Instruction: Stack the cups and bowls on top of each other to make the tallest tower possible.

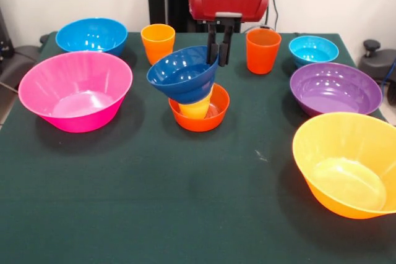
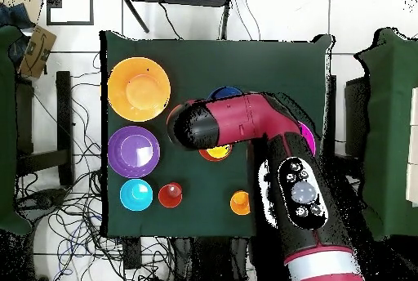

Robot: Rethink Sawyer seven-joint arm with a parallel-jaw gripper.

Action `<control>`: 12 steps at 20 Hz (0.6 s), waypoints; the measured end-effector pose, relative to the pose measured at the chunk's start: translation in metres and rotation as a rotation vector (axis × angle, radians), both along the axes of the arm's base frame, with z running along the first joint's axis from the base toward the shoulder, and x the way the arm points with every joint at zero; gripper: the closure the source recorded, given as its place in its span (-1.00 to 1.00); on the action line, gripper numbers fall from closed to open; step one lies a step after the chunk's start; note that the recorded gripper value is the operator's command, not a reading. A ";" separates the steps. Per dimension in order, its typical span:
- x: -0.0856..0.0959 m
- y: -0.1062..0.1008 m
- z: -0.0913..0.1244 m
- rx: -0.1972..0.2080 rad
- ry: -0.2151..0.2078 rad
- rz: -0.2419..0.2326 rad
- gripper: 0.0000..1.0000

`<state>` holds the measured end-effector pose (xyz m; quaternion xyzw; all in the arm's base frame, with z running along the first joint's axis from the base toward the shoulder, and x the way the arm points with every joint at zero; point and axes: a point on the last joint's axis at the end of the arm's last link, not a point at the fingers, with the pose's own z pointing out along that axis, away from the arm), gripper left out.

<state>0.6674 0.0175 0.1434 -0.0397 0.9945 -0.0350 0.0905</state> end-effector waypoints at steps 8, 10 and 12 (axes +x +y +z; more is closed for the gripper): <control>-0.002 -0.003 0.004 0.005 0.003 -0.020 1.00; -0.004 -0.002 0.005 0.010 0.007 -0.026 1.00; -0.008 -0.002 0.006 0.009 0.012 -0.026 1.00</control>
